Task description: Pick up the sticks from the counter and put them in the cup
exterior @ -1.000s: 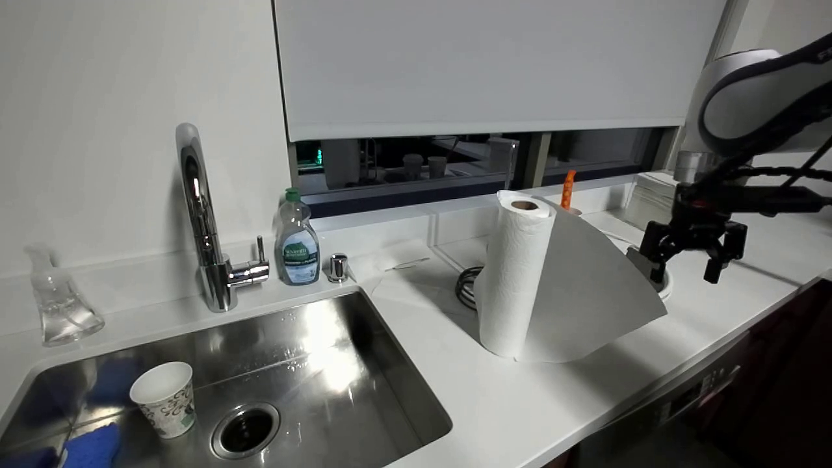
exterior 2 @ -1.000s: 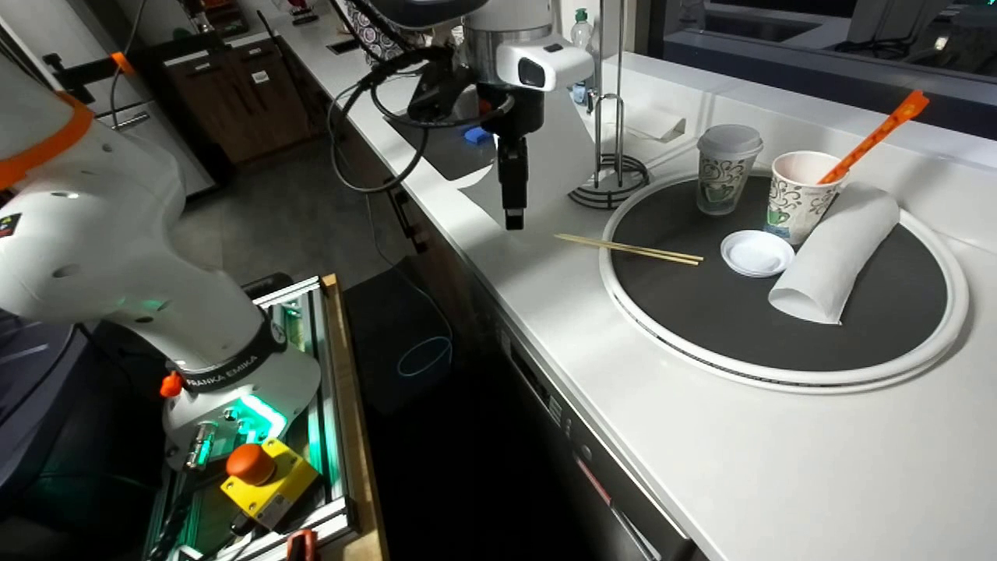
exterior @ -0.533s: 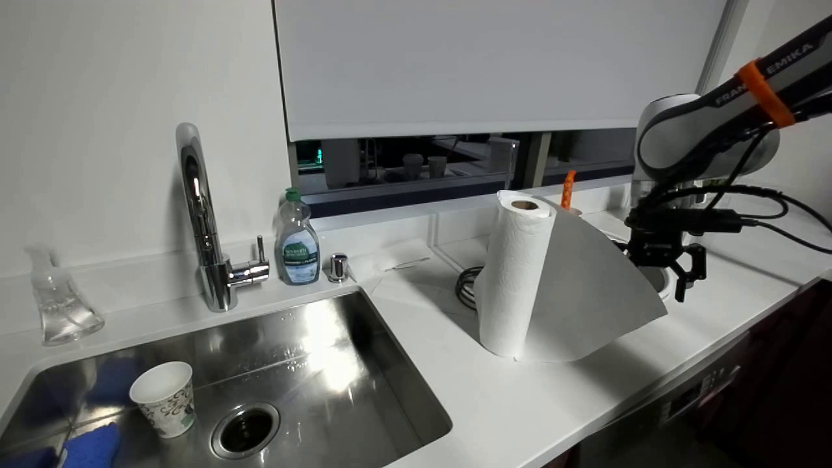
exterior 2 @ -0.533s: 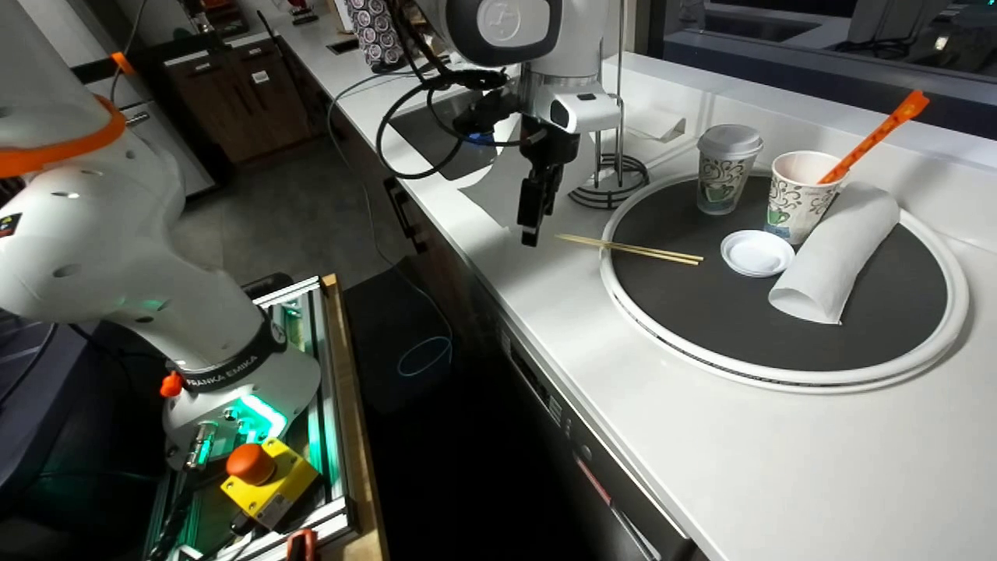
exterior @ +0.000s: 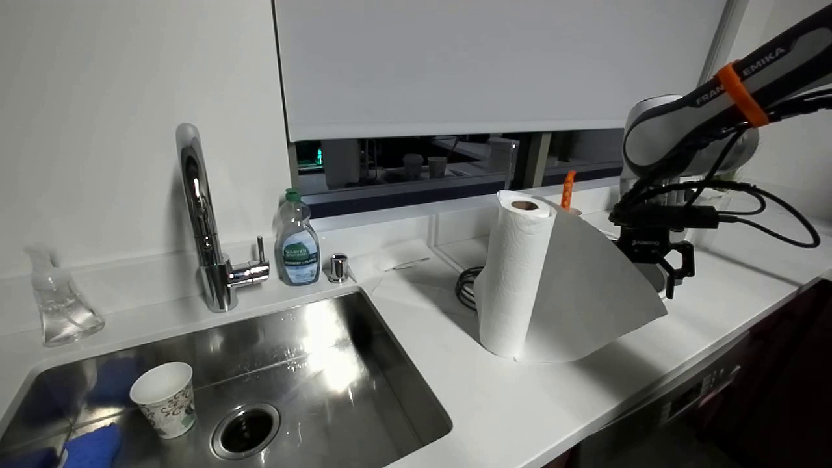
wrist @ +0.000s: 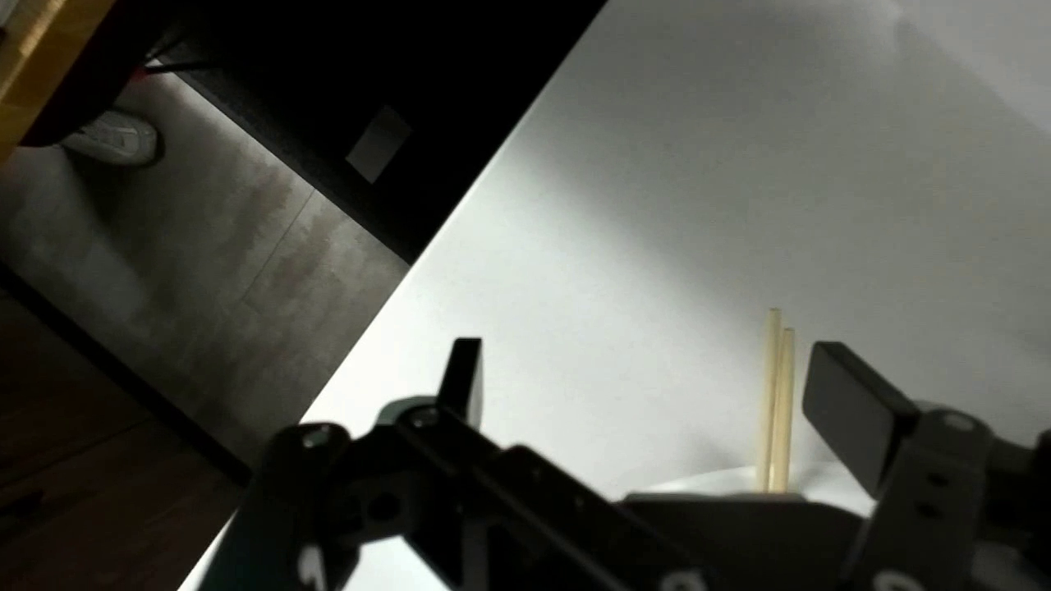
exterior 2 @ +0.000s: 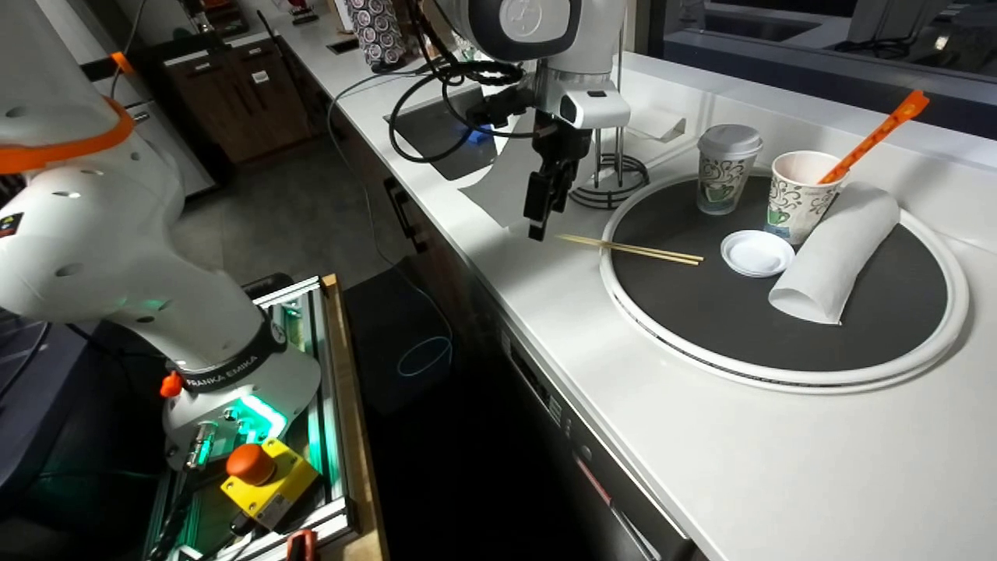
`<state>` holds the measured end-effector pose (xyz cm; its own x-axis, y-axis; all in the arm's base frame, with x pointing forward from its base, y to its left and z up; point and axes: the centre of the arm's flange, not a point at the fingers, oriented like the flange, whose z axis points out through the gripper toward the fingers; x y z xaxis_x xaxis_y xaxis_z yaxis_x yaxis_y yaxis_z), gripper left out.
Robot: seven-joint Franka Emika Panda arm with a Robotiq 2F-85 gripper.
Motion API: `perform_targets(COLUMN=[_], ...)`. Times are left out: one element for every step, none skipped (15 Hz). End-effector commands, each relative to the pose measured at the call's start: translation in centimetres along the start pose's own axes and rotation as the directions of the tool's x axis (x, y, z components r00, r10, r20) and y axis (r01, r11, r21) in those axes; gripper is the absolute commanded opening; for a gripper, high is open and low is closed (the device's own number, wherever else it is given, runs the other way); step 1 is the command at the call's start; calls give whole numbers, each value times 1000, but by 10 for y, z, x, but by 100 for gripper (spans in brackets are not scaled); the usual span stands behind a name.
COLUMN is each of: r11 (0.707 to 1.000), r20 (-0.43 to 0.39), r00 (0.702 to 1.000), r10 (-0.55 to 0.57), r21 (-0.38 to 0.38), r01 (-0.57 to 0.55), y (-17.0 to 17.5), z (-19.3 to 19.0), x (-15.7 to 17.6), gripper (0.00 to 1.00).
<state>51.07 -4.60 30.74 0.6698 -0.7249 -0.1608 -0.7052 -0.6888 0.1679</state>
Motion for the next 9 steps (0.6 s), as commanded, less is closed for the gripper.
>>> perform_targets(r11=[997, 996, 995, 994, 992, 991, 991, 990, 990], r20=[-36, -21, -21, -15, -9, -7, -5, 0, 4], r00=[997, 998, 998, 998, 997, 997, 996, 996, 996], r10=[68, 61, 64, 67, 76, 81, 85, 86, 89], r21=[50, 69, 79, 91, 103, 109, 109, 109, 108], r01=[-66, -59, -62, -66, -75, -79, -84, -86, -89], y=[-17, -21, -24, -27, -29, -32, -34, -36, -36], z=[22, 26, 31, 35, 38, 42, 45, 49, 52], x=[5, 4, 4, 6, 8, 10, 11, 13, 14], gripper=[100, 100, 100, 100, 100, 100, 100, 100, 100])
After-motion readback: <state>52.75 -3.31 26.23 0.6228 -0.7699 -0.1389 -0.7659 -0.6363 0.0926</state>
